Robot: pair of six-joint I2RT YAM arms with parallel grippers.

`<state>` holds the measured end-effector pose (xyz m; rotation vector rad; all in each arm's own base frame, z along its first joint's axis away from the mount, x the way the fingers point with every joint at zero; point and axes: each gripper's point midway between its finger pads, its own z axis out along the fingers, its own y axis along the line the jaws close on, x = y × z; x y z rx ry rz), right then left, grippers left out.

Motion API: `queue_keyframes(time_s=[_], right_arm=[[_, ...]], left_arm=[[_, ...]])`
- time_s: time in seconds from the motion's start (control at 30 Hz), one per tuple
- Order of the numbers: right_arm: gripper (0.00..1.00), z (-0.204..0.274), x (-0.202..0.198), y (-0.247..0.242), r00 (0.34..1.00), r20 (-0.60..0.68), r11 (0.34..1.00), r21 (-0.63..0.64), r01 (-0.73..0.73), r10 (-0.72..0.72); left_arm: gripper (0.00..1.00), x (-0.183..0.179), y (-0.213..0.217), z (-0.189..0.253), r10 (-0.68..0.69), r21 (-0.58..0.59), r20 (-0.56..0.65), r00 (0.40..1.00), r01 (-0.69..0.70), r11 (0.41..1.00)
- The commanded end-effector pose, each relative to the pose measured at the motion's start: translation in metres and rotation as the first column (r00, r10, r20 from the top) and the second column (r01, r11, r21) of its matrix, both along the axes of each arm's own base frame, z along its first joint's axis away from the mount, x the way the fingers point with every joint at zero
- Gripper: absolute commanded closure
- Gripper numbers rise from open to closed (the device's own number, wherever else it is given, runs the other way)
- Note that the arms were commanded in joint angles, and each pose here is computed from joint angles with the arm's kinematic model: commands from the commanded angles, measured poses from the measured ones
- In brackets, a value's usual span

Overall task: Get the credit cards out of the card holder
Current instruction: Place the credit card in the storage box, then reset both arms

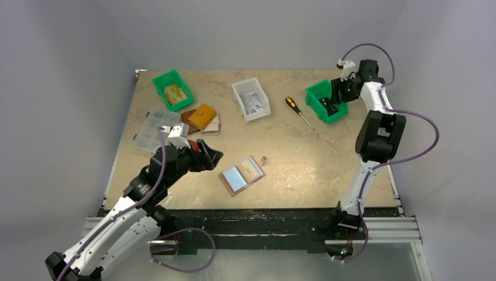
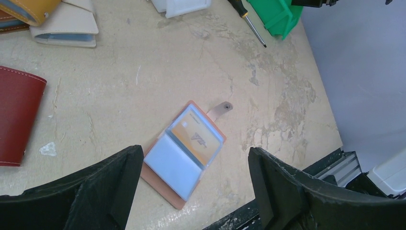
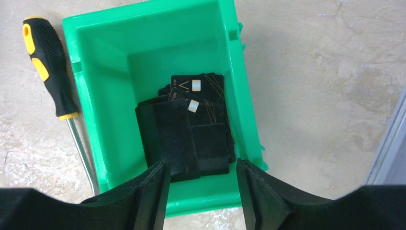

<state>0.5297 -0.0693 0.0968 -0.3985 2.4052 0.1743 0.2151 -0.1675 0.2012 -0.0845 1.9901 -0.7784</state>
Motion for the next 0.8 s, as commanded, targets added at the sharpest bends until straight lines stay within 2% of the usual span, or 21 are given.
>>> queue_keyframes(time_s=[0.0, 0.13, 0.3, 0.47, 0.67, 0.77], right_arm=[[0.39, 0.057, 0.002, -0.006, 0.990, 0.136, 0.998, -0.054, 0.030, -0.023], [0.34, 0.079, -0.021, 0.005, 0.985, 0.169, 0.999, -0.043, -0.019, 0.026], [0.23, 0.115, -0.077, 0.037, 0.959, 0.264, 0.993, 0.024, -0.116, 0.106], [0.02, 0.129, -0.137, 0.064, 0.929, 0.336, 0.978, 0.086, -0.191, 0.152], [0.01, 0.148, -0.179, 0.072, 0.913, 0.409, 0.970, 0.227, -0.088, -0.012], [0.01, 0.142, -0.200, 0.080, 0.913, 0.407, 0.962, 0.259, -0.081, -0.033]], left_arm=[[0.14, 0.004, 0.005, 0.016, 0.027, -0.008, 0.039, 0.999, -0.027, 1.000], [0.11, 0.005, 0.012, 0.008, 0.062, 0.026, 0.015, 0.998, -0.063, 0.998], [0.07, 0.005, 0.026, -0.011, 0.127, 0.085, -0.030, 0.991, -0.124, 0.989], [0.07, 0.008, 0.040, -0.023, 0.188, 0.150, -0.038, 0.982, -0.180, 0.972], [0.06, 0.016, 0.051, -0.025, 0.242, 0.201, -0.020, 0.970, -0.233, 0.951], [0.06, 0.019, 0.057, -0.023, 0.264, 0.228, -0.002, 0.964, -0.257, 0.939]])
